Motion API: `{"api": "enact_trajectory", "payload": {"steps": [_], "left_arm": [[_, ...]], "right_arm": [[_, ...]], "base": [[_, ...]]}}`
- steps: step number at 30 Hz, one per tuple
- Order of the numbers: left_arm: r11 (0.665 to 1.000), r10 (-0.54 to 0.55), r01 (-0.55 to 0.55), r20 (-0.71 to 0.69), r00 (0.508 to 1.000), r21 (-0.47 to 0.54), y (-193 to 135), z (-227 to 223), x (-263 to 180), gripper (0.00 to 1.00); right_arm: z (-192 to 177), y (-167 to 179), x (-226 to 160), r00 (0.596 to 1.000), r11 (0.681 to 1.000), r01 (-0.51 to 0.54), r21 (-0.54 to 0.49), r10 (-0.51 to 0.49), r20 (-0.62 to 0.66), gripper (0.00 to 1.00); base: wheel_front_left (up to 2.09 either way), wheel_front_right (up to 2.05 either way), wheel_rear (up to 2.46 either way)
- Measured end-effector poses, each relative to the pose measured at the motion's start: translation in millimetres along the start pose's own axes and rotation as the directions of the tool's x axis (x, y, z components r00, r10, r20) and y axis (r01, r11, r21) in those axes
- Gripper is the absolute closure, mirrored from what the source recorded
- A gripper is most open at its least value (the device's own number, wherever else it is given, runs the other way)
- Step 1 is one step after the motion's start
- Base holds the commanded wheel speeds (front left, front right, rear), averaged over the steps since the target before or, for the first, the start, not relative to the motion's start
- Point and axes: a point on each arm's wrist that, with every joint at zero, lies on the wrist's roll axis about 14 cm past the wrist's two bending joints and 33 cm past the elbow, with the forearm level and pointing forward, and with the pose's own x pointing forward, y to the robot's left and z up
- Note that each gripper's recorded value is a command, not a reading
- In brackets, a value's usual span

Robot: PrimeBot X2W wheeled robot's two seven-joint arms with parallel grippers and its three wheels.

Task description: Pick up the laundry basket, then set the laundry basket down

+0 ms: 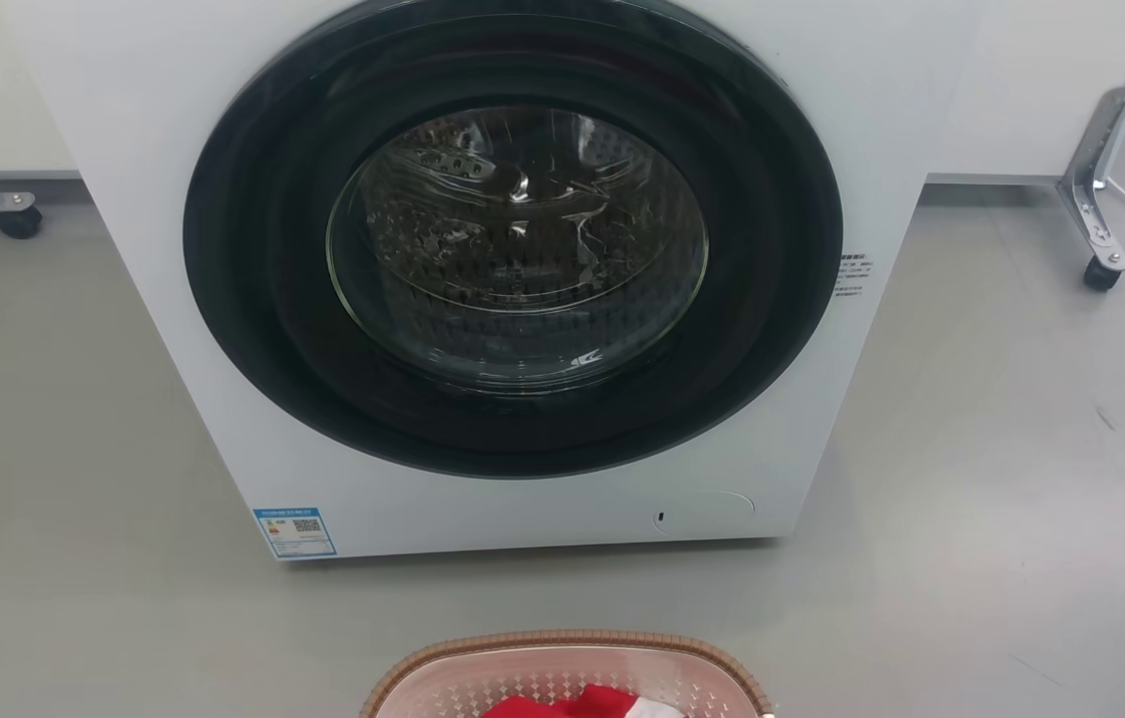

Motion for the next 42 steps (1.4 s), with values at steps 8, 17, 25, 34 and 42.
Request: {"api": "enact_trajectory", "payload": {"steps": [8,17,25,34,42], "left_arm": [[1.0,0.0,0.0,-0.003,1.0,-0.001,0,0,0,1.0],[1.0,0.001,-0.001,-0.011,1.0,0.003,0,-2,2,1.0],[1.0,-0.001,0.001,0.005,1.0,0.008,-1,14,11,1.0],[1.0,0.001,-0.001,0.041,0.999,0.009,-3,48,30,1.0],[1.0,0.005,-0.005,0.044,0.999,-0.001,-2,65,54,1.0]], "right_arm": [[3,1,0,1.0,1.0,-0.002,0.008,0.002,0.004,1.0],[1,-1,2,1.0,1.0,0.0,0.012,0.0,-0.004,1.0],[16,-4,9,1.0,1.0,0.005,0.004,-0.005,0.014,1.0],[54,-11,27,0.999,1.0,0.016,-0.021,-0.015,0.05,1.0],[83,-19,51,0.998,0.999,0.019,-0.038,-0.017,0.063,1.0]], "base": [[0.0,0.0,0.0],[0.0,0.0,0.0],[0.0,0.0,0.0],[0.0,0.0,0.0],[0.0,0.0,0.0]]}}
